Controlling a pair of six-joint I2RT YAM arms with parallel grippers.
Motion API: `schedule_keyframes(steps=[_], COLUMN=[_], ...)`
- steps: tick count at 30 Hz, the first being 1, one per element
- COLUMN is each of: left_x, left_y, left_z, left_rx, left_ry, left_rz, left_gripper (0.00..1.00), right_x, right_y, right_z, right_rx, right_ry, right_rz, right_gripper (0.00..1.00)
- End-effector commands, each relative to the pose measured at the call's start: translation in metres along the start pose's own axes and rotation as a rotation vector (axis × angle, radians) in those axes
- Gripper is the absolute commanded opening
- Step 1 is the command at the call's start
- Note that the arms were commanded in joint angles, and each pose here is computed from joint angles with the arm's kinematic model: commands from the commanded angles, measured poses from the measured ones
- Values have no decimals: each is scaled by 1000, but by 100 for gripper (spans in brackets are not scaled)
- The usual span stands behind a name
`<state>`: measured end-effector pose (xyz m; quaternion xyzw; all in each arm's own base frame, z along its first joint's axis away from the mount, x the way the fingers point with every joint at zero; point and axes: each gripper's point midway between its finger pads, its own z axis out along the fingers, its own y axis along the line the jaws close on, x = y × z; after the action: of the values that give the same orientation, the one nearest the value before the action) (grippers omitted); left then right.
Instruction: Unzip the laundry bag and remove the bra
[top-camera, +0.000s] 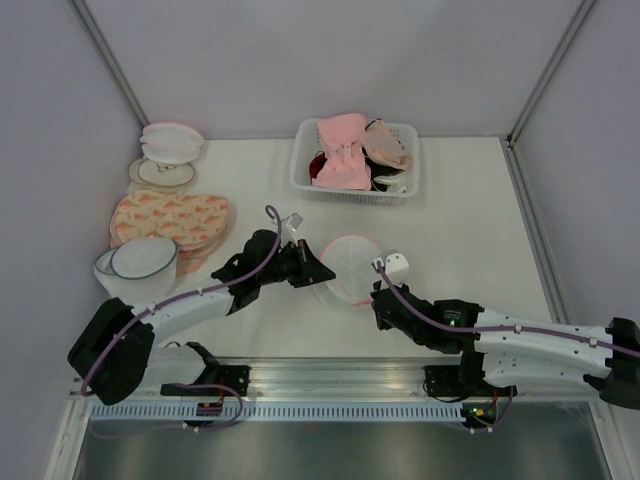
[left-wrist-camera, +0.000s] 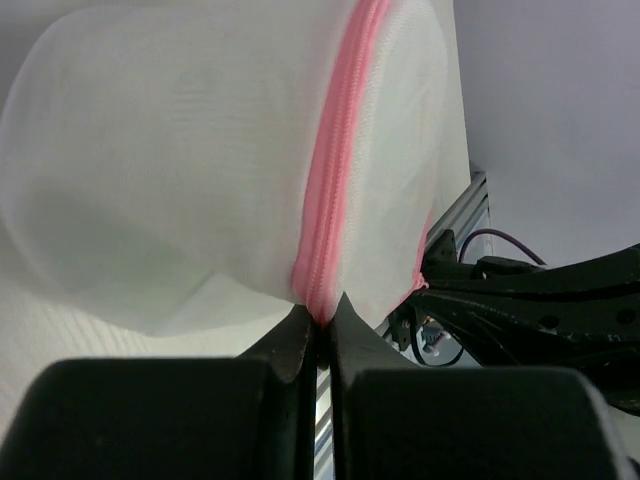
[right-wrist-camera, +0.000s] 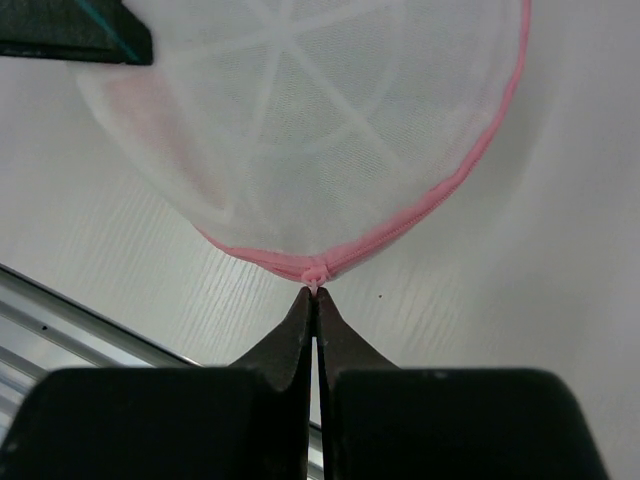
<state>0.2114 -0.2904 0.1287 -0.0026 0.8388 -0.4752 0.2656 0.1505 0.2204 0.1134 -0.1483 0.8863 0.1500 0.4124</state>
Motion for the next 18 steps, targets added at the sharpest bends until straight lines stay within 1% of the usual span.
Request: schedule_keyframes(steps=[1, 2, 3, 5, 6, 7, 8, 9, 10, 11, 12, 13, 14, 16, 17, 18], left_x=[-12, -16, -15, -12, -12, -9, -8, -6, -7, -6, -2, -6, -6, 2, -2, 6], left_y=[-30, -35, -33, -29, -31, -23, -21, -16, -12, -8, 2, 4, 5, 16, 4, 14], left_z=[10, 13, 16, 16, 13, 10, 7, 3, -7, -11, -19, -30, -37, -48, -58, -61], left_rx=[130, 146, 137, 128, 131, 107, 94, 72, 55, 28, -29, -41, -45, -67, -15, -30], left_ry=[44, 42, 52, 57, 46, 35, 24, 17, -25, -39, -40, -93, -119, -146, -182, -180], left_rz=[156, 158, 134, 111, 82, 61, 44, 7, -7, -27, -66, -75, -92, -166, -200, -230], left_gripper=[2, 2, 13, 38, 59, 64, 67, 75, 80, 81, 86, 86, 89, 94, 100, 100], right_x=[-7, -9, -10, -12, -15, -15, -16, -19, -20, -20, -24, -25, -24, -28, -21, -26], right_y=[11, 12, 13, 14, 15, 15, 15, 18, 20, 26, 33, 38, 47, 66, 78, 90], right_z=[1, 1, 1, 1, 1, 2, 2, 2, 2, 1, 0, -2, -4, -7, -11, -14], right_rx=[-50, -57, -63, -64, -65, -64, -65, -76, -86, -117, -149, -175, -227, -330, -404, -463], right_ry=[-20, -26, -35, -43, -52, -54, -60, -69, -72, -66, -79, -83, -70, -88, -60, -77], right_rz=[-6, -3, 2, 6, 11, 10, 13, 20, 19, 22, 31, 36, 41, 58, 47, 58], right_gripper=[0, 1, 0, 0, 0, 1, 0, 0, 0, 0, 0, 0, 0, 0, 0, 1])
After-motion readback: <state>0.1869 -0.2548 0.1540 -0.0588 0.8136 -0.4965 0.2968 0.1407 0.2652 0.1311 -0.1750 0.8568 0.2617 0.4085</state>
